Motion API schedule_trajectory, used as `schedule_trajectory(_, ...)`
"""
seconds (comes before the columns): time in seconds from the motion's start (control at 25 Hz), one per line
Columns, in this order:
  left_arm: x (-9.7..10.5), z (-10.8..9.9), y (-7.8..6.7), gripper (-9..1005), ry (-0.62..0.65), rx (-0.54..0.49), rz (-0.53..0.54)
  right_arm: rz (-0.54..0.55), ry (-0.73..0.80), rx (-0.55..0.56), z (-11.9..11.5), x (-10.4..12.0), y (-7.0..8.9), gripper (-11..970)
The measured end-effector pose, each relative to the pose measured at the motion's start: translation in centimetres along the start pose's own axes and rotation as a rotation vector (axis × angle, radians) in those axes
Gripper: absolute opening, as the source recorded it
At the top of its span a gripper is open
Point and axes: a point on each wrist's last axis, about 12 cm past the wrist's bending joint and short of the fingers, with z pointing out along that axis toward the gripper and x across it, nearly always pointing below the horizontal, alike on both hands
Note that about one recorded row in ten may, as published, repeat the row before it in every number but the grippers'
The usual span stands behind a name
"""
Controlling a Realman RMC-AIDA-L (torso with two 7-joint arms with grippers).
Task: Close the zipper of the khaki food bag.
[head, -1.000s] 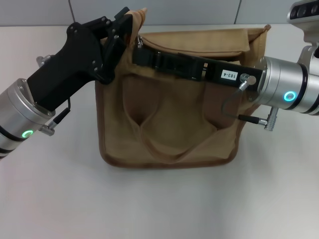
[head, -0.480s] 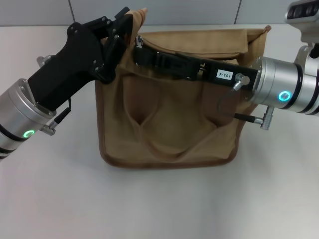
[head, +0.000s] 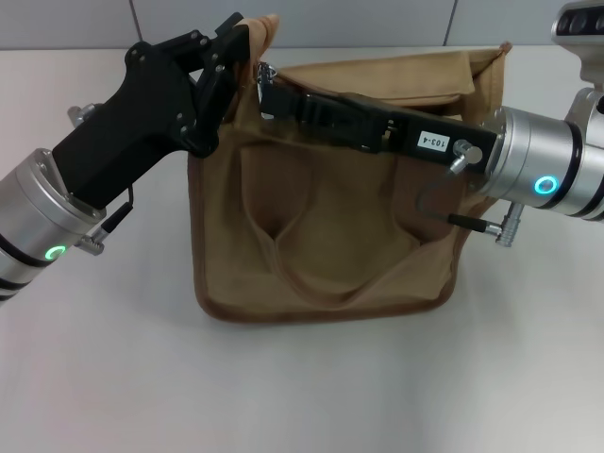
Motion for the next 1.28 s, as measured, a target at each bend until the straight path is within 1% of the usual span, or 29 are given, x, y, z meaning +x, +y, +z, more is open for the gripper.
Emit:
schedule_trajectory(0.04,0.0,0.0,0.0,44,0.002,-0.003,0.003,-0.006,-0.002,-0.002,0.0,0.0,0.0,18)
schedule_trajectory(0.48,0.0,-0.4,0.2,45,0.003,-0.029,0.010,-0.022,-0.020,0.041,-1.3,0.2,-0.2,11)
schedule_trajectory(0.56,0.0,-0.6,0.2,46,0.001,-0.037,0.011,-0.020,-0.023,0.068,-1.7,0.3,-0.5,10)
schedule_trajectory(0.96,-0.1,-1.0,0.2,47,-0.006,-0.050,0.014,-0.018,-0.044,0.122,-2.4,0.3,-0.9,2)
schedule_trajectory(1.12,-0.1,-1.0,0.2,48,-0.008,-0.053,0.012,-0.028,-0.062,0.105,-2.5,0.2,-0.7,-1)
schedule_trajectory(1.28,-0.1,-1.0,0.1,49,-0.012,-0.051,0.011,-0.052,-0.097,0.061,-2.7,0.2,-0.1,8)
